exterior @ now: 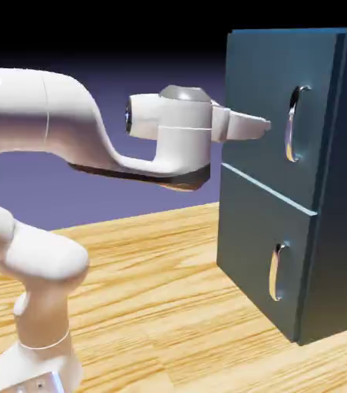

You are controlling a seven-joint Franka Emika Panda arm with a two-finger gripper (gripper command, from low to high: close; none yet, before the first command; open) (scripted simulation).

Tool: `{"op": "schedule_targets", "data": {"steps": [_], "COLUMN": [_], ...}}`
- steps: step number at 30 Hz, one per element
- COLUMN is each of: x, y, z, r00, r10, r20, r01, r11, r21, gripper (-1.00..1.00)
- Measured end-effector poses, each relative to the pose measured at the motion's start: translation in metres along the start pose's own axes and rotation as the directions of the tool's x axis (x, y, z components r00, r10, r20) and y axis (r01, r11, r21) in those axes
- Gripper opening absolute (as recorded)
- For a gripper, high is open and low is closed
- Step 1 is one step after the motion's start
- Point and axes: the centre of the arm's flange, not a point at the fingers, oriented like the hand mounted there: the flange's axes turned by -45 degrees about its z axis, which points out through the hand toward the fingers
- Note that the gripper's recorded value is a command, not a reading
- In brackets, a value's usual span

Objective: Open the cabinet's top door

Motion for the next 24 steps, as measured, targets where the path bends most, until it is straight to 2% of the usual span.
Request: {"op": "schedule_targets", "data": {"steps": [10,15,16,24], "x": [-0.013,-0.009,-0.009,-0.011], "y": [0.041,0.040,0.040,0.025], "z": [0.017,0.066,0.066,0.035], "r00": [0.995,0.995,0.995,0.995], "r10": [0.026,0.025,0.025,0.025], "r20": [-0.092,-0.092,-0.092,-0.092], "r01": [-0.025,-0.024,-0.024,-0.032], "r11": [1.000,1.000,1.000,0.996], "r21": [0.010,0.010,0.010,-0.082], "gripper": [0.00,0.00,-1.00,-1.00]}}
